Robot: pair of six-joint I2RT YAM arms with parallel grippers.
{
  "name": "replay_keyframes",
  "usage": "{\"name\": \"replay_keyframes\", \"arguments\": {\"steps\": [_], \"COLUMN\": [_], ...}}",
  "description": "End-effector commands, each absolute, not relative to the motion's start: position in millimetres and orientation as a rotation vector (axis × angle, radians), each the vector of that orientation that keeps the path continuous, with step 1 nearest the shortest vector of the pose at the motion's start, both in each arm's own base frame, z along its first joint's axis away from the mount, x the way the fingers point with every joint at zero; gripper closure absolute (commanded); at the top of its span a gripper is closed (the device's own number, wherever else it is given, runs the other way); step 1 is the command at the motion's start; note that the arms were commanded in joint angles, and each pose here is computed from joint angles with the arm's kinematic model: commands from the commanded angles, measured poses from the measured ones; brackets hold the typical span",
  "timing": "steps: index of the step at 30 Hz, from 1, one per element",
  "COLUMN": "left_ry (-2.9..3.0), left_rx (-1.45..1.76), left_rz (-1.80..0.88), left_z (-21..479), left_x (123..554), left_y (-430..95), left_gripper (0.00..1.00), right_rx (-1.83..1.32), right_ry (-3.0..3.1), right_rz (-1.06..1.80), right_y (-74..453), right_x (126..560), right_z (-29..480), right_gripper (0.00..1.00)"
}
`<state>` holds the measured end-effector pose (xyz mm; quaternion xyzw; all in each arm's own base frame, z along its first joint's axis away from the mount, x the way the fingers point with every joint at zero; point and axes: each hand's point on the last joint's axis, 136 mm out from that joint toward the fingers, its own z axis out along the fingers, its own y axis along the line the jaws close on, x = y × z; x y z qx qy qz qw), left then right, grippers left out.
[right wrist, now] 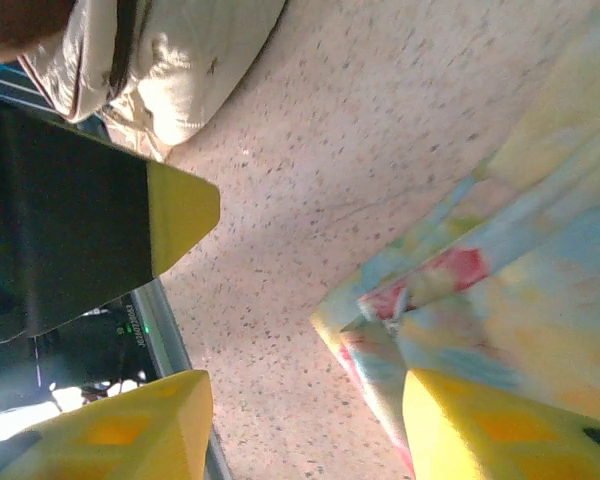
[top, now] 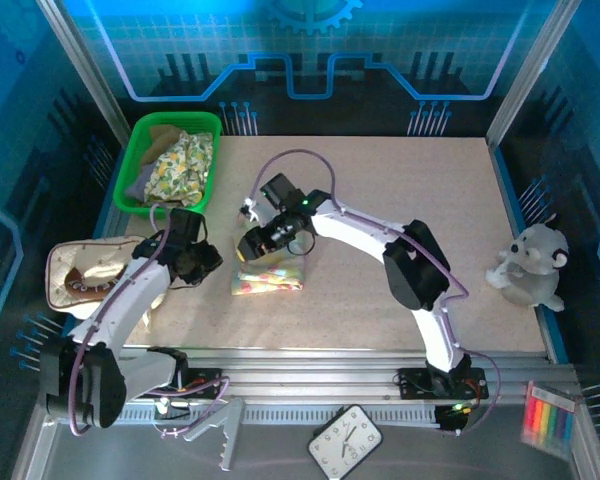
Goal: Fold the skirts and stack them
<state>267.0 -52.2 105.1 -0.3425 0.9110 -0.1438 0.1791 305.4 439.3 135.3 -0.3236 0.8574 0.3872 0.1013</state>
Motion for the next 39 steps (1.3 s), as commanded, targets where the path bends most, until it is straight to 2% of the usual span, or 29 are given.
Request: {"name": "replay_keyframes", "arguments": {"steps": [1, 4, 6, 7, 13, 17, 21, 24, 27, 30, 31, 34, 39], "left_ry": [2.566, 2.536, 2.530, 2.534, 2.574, 2.618, 2.702, 2.716, 2.748, 2.793, 2.792, 2.743, 2.698], "left_rx": [-0.966, -0.893, -0.845, -0.822, -0.968, -1.019, -0.967, -0.853, -0.729, -0.600, -0.571, -0.528, -0.571], "left_rz": [-0.565, -0.798, -0.882, -0.907, -0.787, -0.704, -0.562, -0.519, -0.538, -0.562, -0.536, -0.538, -0.635], "left_z": [112, 125, 130, 130, 78, 42, 25, 26, 28, 36, 44, 75, 103], "left_x": [274, 292, 303, 307, 312, 305, 301, 315, 339, 357, 363, 373, 360], "left_y": [-70, -107, -129, -139, -142, -130, -120, -117, -130, -144, -142, -137, -140], "left_gripper": [0.78, 0.79, 0.79, 0.79, 0.85, 0.86, 0.90, 0.88, 0.90, 0.93, 0.92, 0.77, 0.56], "right_rx": [-0.837, -0.728, -0.731, -0.746, -0.861, -0.693, -0.452, -0.205, 0.004, 0.073, 0.078, -0.024, -0.442], "right_ry": [2.528, 2.588, 2.623, 2.638, 2.716, 2.835, 2.929, 2.939, 2.904, 2.804, 2.780, 2.705, 2.670], "right_rz": [0.919, 0.707, 0.649, 0.641, 0.651, 0.507, 0.391, 0.490, 0.775, 1.032, 1.018, 0.835, 0.664], "right_y": [405, 373, 363, 361, 370, 351, 316, 295, 303, 319, 315, 287, 278], "right_x": [350, 386, 401, 406, 414, 418, 404, 381, 345, 321, 320, 333, 355], "right_z": [149, 122, 104, 97, 56, 36, 25, 35, 51, 76, 83, 98, 96], "right_gripper": [0.49, 0.82, 0.96, 1.00, 1.00, 1.00, 1.00, 1.00, 1.00, 0.87, 0.81, 0.67, 0.56]}}
